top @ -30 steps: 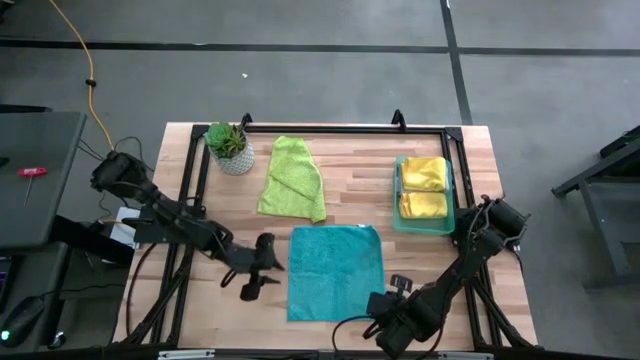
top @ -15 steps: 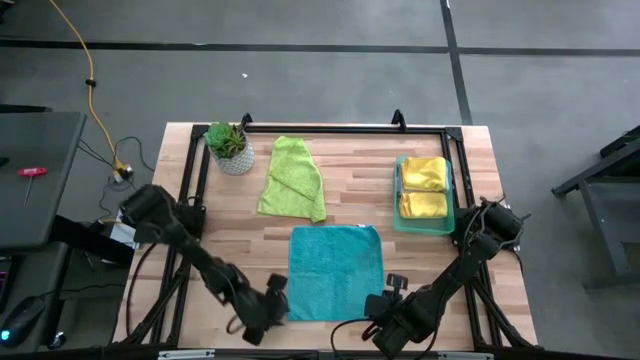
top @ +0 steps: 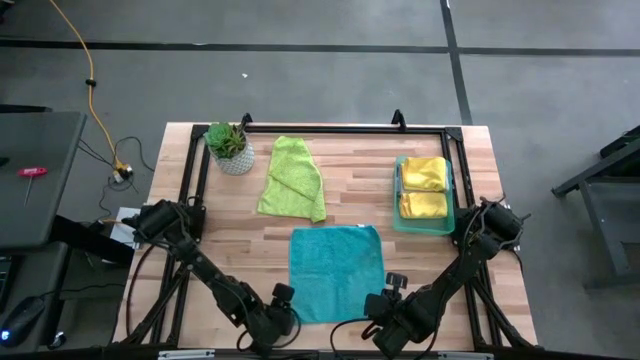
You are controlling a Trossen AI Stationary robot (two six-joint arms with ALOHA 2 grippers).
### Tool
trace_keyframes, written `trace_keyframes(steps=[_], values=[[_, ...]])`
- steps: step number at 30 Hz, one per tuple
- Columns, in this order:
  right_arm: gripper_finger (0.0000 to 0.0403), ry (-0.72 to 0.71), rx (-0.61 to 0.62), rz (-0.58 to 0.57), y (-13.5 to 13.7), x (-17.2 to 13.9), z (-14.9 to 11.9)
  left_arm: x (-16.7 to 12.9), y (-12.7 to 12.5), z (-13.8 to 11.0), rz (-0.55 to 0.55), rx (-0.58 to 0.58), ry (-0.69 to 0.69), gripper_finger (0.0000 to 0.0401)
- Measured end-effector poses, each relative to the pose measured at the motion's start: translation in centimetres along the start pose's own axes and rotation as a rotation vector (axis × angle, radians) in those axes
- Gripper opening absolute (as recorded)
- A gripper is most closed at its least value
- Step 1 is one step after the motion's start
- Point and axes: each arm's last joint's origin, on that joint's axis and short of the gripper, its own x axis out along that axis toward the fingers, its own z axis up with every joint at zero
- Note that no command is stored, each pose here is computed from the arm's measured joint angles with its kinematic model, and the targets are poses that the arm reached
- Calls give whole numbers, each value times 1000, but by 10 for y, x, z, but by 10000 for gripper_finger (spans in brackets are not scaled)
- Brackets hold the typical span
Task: Fold microfiber towels
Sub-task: Fold the blue microfiber cloth
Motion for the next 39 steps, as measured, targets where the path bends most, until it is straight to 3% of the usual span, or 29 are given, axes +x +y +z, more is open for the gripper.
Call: trace_keyframes(steps=[5,15,21,28,39], values=[[114,1,0,0,0,0,0,0,1,-1,20,-35,1,149],[114,9,4,-10,-1,0,-1,1,5,0,56,-49,-1,9],[114,50,-27,-29,-5,9,-11,1,6,0,58,-61,-1,4],[114,110,-69,76,-5,40,-37,1,6,-1,57,-69,3,1],[114,108,-75,170,0,47,-40,1,6,-1,56,-96,5,0]])
